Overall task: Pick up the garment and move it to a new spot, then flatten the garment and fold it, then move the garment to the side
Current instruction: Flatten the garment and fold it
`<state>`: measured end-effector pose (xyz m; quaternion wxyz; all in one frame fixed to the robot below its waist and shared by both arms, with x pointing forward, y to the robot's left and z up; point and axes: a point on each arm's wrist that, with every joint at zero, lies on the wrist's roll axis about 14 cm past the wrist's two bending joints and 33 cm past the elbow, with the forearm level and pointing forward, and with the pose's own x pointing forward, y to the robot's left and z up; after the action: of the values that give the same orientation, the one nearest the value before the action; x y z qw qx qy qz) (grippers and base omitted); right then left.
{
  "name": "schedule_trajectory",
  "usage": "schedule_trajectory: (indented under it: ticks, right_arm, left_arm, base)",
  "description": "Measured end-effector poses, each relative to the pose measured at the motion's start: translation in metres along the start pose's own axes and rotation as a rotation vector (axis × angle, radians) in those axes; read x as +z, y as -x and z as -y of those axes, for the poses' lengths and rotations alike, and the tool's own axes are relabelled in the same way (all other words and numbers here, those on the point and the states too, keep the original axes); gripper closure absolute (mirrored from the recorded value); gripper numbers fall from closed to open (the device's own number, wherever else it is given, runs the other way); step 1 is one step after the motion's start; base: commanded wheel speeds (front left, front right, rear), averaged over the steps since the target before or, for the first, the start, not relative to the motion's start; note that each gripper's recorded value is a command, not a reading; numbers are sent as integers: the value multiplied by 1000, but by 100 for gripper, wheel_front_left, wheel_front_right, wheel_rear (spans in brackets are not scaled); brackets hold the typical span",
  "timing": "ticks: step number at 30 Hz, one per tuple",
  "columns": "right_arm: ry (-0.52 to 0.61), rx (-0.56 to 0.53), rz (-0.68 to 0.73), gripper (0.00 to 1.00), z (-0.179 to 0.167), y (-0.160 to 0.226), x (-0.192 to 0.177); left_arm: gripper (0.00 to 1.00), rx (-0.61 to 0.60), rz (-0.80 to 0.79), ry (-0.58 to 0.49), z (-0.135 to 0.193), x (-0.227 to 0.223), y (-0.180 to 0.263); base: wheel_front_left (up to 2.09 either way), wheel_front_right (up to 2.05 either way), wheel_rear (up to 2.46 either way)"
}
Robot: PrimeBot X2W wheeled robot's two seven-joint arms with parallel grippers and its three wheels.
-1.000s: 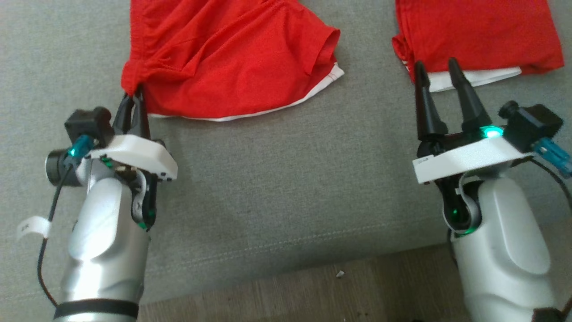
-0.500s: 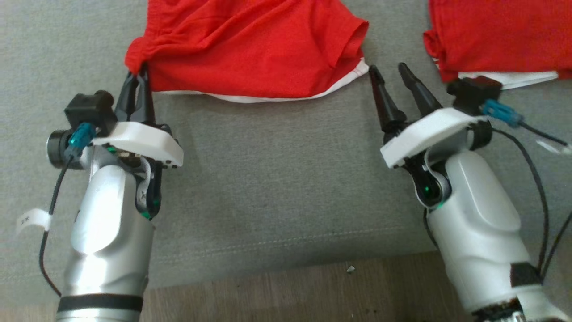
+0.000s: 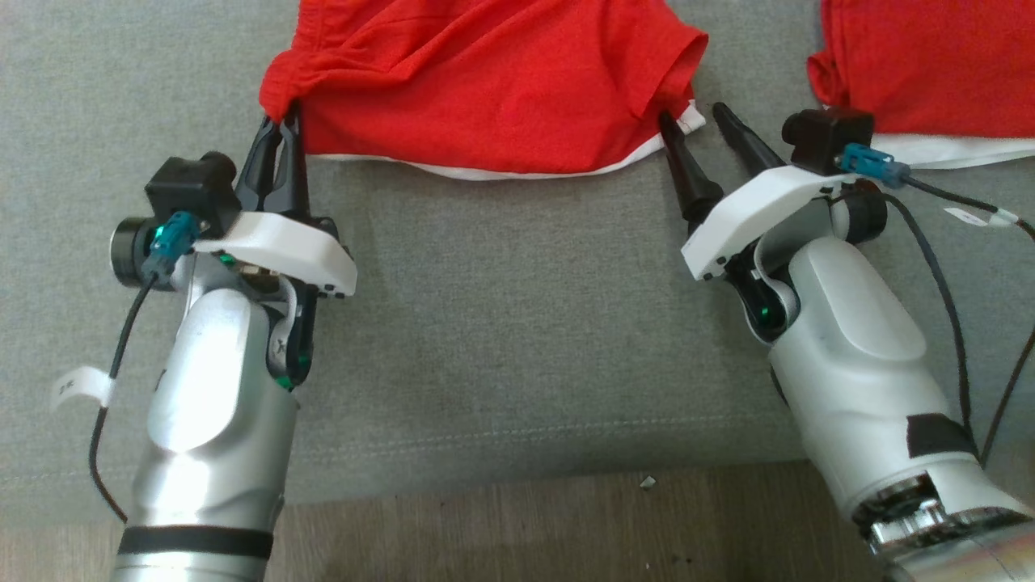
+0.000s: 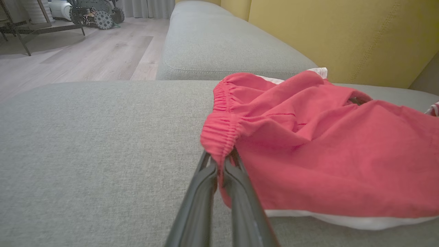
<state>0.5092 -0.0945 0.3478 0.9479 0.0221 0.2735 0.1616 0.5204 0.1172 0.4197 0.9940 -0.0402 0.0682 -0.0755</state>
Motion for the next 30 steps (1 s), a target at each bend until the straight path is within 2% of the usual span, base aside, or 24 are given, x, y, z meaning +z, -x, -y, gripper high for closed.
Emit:
schedule_trajectory:
  ticks: [2,3,4,6,7,8,20,30]
  right_arm:
    - [9,4,-5,0,-1,-3,0]
    - [13,6,-9,73,-1,-4,0]
    - [21,10,-12,100,-2,-5,0]
    - [24,14,-16,100,-3,-7,1]
    - [20,13,-15,100,-2,-7,1]
    - [18,11,-15,100,-1,-7,0]
    - [-24,-1,11,100,1,-5,2]
    - [-40,6,17,100,-2,-8,5]
  left_arm:
    - [100,-2,-2,-1,0,-1,0]
    - [100,-2,-3,-1,0,-1,0]
    - [100,-2,-5,1,0,-2,0]
    - [100,-11,-13,13,2,-5,0]
    - [71,-14,-18,15,3,-6,1]
    - [0,-18,-22,15,4,-8,1]
    - [0,-5,7,54,0,1,2]
    - [0,-18,-76,55,-10,-31,35]
  base:
    - [0,0,0]
    - [0,0,0]
    - [0,0,0]
    - [0,0,0]
    - [0,0,0]
    - [0,0,0]
    - [0,0,0]
    - [0,0,0]
